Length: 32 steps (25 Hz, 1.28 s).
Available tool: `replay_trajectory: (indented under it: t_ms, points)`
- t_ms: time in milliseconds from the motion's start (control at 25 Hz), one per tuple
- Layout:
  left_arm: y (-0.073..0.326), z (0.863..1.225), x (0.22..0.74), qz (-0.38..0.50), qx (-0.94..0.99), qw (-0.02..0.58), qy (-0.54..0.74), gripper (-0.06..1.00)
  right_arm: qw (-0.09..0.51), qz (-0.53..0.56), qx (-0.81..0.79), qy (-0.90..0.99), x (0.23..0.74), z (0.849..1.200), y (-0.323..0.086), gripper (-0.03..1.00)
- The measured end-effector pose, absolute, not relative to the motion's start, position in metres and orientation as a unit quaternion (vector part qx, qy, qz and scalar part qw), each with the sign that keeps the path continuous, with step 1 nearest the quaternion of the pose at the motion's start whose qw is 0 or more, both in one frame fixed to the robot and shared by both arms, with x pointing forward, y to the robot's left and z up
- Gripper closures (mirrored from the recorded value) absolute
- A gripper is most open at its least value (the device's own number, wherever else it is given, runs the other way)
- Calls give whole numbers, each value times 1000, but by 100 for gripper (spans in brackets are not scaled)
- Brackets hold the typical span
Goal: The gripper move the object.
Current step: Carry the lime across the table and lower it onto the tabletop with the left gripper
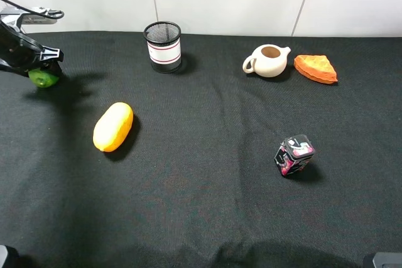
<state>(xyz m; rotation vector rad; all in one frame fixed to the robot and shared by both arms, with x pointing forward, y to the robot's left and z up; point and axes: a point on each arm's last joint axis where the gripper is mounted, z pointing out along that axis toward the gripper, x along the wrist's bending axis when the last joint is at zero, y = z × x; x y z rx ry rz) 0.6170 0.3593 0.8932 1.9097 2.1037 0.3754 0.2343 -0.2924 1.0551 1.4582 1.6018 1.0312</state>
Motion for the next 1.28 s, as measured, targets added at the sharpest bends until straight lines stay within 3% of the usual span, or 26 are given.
replay_trajectory:
  t_ms: [640,1280]
  points:
    - [347,943,601,97,661,145,730,22,363,401,566,622,234,1055,-292,27]
    - [291,973,587,82,698,132,699,22,363,401,566,622,234,1055,-292,27]
